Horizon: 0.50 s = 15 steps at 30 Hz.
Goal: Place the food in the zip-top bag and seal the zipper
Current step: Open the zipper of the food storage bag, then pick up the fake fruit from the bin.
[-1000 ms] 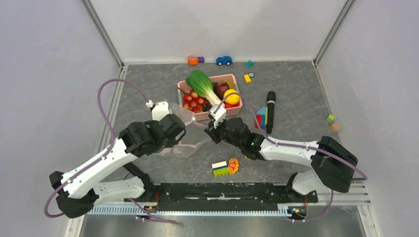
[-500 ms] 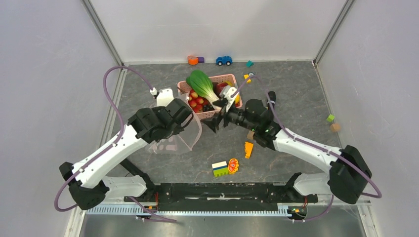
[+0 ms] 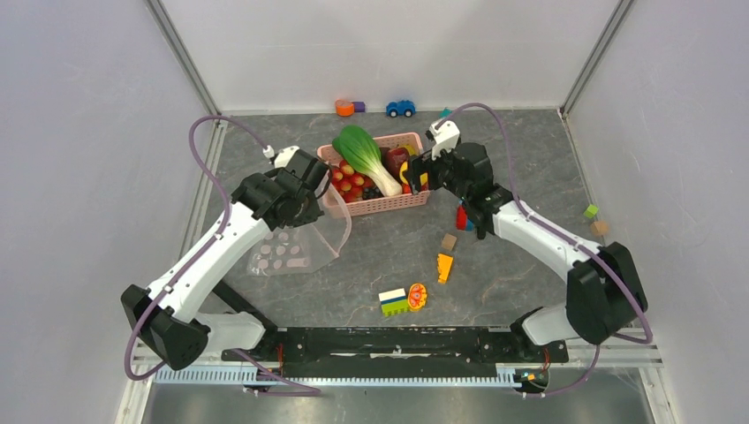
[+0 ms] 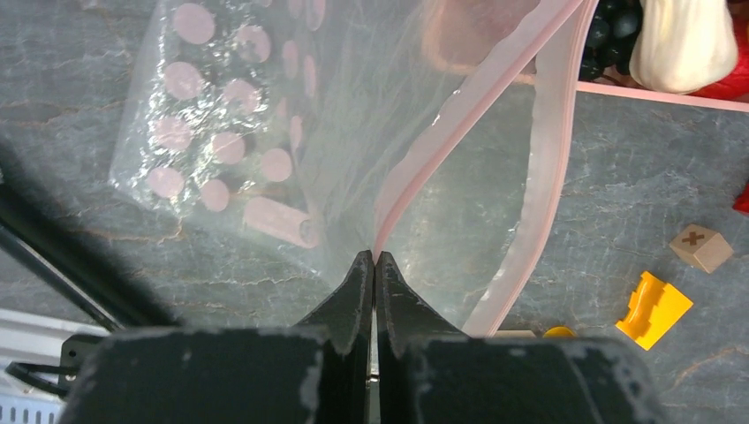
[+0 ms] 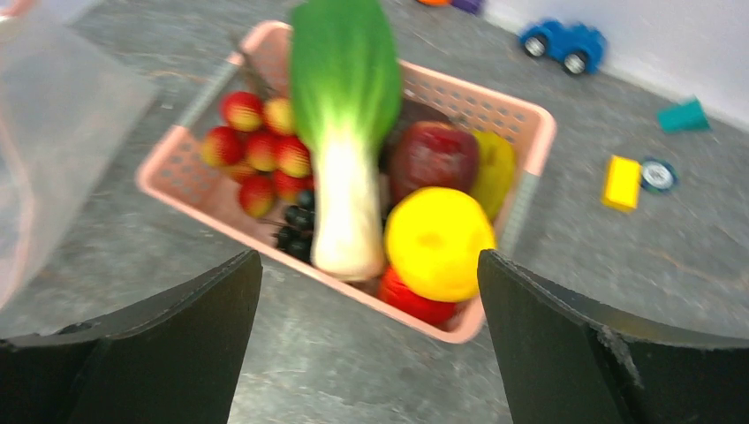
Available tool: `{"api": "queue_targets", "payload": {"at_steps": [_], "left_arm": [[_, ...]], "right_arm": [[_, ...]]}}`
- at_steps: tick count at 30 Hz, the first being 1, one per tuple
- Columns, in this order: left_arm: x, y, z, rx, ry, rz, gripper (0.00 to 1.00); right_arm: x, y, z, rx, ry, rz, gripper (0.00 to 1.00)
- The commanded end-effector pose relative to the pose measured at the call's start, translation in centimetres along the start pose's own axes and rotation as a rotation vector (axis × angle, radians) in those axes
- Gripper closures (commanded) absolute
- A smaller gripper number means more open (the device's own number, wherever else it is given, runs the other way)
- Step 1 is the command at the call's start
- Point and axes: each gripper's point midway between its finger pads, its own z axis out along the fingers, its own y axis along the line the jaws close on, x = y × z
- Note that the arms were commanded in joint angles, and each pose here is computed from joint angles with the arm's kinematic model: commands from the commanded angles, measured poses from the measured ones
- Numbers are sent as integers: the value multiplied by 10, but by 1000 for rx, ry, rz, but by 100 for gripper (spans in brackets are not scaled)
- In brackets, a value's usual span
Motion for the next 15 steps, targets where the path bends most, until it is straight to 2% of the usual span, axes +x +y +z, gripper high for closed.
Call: {"api": "queue_targets", "payload": {"at_steps": [1, 9, 15], "left_arm": [[-26, -23, 0, 100, -69, 25, 98], [-24, -16, 9, 148, -46, 21, 98], [-27, -11, 7, 155, -75, 28, 98]], "right_arm": [[-5, -25, 18, 100, 28, -50, 2], [16, -32, 57, 108, 85, -83, 3], [32, -40, 69, 152, 126, -68, 6]]}}
